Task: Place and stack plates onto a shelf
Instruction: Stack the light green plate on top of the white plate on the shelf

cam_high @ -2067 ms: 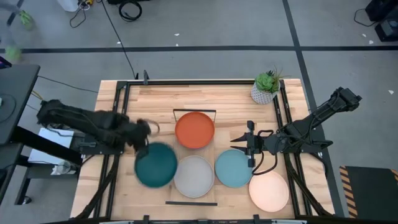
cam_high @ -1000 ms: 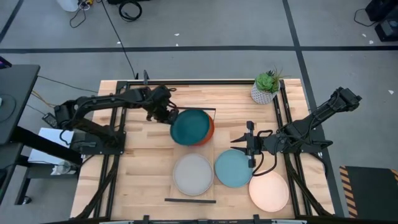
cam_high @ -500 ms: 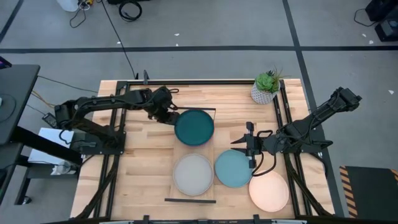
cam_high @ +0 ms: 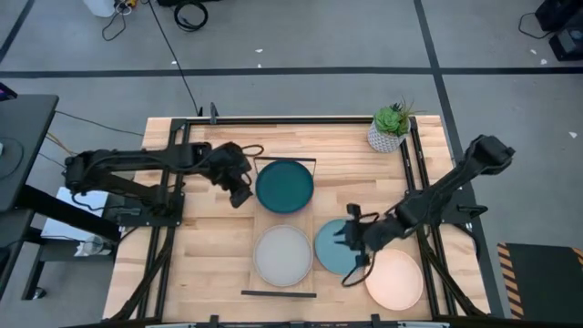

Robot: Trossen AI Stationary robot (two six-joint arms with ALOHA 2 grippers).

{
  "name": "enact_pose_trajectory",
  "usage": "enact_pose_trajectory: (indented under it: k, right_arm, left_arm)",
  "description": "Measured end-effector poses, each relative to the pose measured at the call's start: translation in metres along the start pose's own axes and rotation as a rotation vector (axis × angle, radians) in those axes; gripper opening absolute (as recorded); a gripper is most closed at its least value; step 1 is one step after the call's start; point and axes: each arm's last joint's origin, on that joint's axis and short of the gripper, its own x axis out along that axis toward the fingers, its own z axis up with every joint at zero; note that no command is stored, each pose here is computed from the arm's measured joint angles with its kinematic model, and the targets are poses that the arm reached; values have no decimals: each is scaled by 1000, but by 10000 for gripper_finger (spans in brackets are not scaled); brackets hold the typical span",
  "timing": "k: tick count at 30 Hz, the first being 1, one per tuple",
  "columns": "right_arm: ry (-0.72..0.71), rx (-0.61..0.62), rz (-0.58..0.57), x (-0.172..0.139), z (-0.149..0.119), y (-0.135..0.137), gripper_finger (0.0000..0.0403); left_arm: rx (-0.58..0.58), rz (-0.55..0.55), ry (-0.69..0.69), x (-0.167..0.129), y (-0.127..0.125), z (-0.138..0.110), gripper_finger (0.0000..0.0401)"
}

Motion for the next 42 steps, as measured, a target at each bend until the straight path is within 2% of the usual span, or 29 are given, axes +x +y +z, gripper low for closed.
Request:
enact_pose_trajectory:
  k: [6,10,16,26,29,32,40,42]
  right_arm:
    - [163,-33,-3,24,3,36,100]
    - [290,-63,-17,35,9,60,100]
    - [371,-10,20,45,24,91,108]
    - [533,76,-58,63,12,112,161]
    - [565,111,-78,66,7,112,164]
    - [586,122,-106,64,5,110,144]
    - [622,80,-77,62,3,110,30]
    - [626,53,-69,61,4,110,13]
  left_arm:
    - [101,-37,59,2,-20,-14,114]
    - [179,3,52,3,-25,-18,114]
    - [238,29,41,2,-26,-19,114]
    - [239,30,42,2,-26,-19,114]
    - [239,29,41,2,-26,-19,114]
    - [239,29,41,2,-26,-19,114]
    - [238,26,42,2,-26,-19,114]
    - [233,14,47,2,-27,-19,114]
